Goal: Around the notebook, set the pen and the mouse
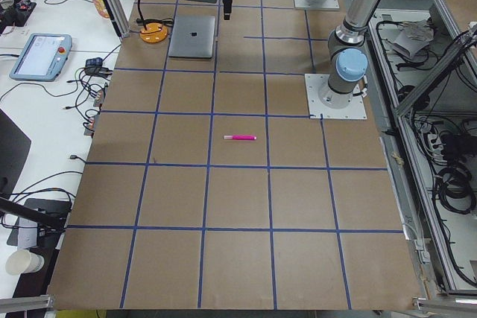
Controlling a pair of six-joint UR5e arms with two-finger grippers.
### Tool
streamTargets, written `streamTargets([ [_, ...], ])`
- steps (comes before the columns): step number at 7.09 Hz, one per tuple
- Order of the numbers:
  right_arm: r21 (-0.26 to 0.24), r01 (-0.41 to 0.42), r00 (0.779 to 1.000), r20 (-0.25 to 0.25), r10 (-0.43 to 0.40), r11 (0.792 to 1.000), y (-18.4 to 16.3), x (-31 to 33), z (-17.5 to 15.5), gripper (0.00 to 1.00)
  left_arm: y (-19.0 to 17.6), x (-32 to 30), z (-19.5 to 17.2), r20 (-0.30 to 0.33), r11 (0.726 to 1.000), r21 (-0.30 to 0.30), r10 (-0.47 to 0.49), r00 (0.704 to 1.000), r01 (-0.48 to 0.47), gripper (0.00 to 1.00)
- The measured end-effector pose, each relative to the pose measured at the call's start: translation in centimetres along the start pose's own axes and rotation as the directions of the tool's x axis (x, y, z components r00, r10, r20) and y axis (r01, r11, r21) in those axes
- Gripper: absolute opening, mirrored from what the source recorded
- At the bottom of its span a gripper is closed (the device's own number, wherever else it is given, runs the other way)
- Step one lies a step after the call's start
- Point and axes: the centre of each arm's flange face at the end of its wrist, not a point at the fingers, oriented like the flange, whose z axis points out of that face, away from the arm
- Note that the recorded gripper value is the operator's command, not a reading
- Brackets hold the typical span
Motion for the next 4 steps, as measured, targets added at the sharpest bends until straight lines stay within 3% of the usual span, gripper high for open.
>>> streamTargets([
  [2, -0.015, -0.041, 0.999, -0.007, 0.041, 0.999, -1.9, 1.6, 1.2, 1.0, -0.3, -0.7, 0.0, -0.003, 1.0, 0.0, -0.005, 1.0, 0.005, 1.0],
  [4, -0.069, -0.159, 0.987, -0.006, 0.159, 0.985, -5.8, 7.5, 4.1, 1.0, -0.7, -2.9, -0.1, 0.001, 1.0, 0.0, -0.006, 1.0, 0.006, 1.0],
])
